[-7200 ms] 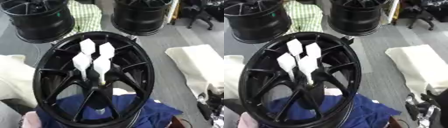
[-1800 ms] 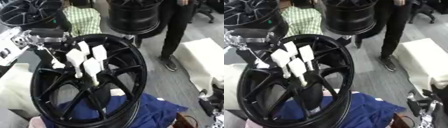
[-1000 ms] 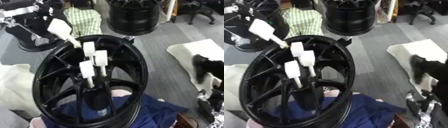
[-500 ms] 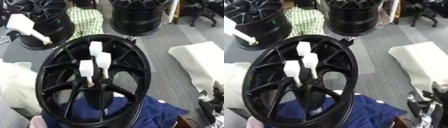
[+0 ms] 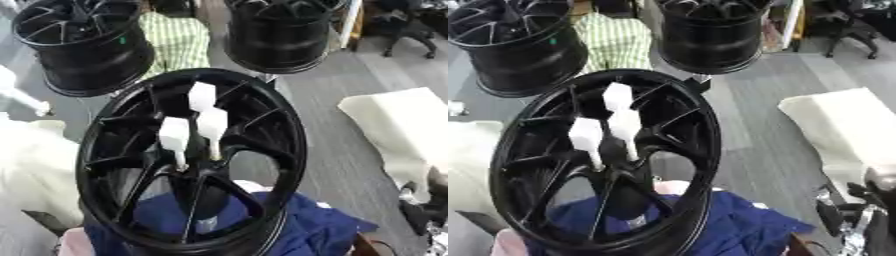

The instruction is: Pull the pin out of the wheel hub.

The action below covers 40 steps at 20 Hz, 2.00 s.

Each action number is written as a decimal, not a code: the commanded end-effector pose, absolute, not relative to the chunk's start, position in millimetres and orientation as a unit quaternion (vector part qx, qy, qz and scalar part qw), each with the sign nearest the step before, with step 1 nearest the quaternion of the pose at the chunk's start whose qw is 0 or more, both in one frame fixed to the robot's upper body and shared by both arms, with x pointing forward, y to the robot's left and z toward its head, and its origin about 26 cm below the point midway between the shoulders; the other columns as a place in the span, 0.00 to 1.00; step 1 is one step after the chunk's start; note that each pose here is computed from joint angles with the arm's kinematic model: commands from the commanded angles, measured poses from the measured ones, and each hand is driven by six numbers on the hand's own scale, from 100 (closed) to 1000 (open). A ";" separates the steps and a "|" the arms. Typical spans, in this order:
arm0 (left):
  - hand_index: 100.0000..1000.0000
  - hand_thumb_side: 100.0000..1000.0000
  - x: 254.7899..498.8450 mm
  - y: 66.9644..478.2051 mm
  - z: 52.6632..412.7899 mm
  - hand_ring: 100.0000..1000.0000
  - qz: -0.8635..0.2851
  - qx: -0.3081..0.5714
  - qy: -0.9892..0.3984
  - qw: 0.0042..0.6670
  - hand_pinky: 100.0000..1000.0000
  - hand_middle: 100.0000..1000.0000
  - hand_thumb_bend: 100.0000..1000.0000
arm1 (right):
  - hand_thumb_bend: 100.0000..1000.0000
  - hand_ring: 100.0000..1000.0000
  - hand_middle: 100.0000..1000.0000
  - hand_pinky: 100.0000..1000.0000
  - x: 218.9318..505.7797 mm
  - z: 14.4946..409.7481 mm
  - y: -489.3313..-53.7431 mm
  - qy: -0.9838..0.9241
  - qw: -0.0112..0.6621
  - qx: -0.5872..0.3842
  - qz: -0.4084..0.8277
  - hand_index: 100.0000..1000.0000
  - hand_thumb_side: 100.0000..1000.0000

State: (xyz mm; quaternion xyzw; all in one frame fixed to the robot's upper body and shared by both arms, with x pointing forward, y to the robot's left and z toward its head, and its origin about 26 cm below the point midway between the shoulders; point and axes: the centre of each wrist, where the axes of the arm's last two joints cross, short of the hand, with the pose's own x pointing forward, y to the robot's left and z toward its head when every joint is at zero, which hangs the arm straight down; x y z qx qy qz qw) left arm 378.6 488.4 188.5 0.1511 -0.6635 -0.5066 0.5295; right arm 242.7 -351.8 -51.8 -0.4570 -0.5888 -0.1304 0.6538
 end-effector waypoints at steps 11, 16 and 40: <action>0.89 0.75 315.0 521.7 108.5 0.33 -0.428 0.123 -0.702 0.555 0.34 0.78 0.25 | 0.16 0.45 0.60 0.30 245.3 -45.8 -352.0 -0.594 0.647 -0.454 -0.149 0.68 0.18; 0.84 0.72 302.0 505.3 92.0 0.32 -0.308 0.121 -0.768 0.548 0.34 0.71 0.00 | 0.16 0.45 0.60 0.30 249.4 -44.7 -345.8 -0.600 0.649 -0.444 -0.150 0.68 0.18; 0.76 0.65 311.6 368.9 33.1 0.36 -0.116 0.089 -0.743 0.653 0.38 0.57 0.00 | 0.15 0.45 0.60 0.30 261.9 -37.1 -333.3 -0.619 0.647 -0.420 -0.150 0.68 0.18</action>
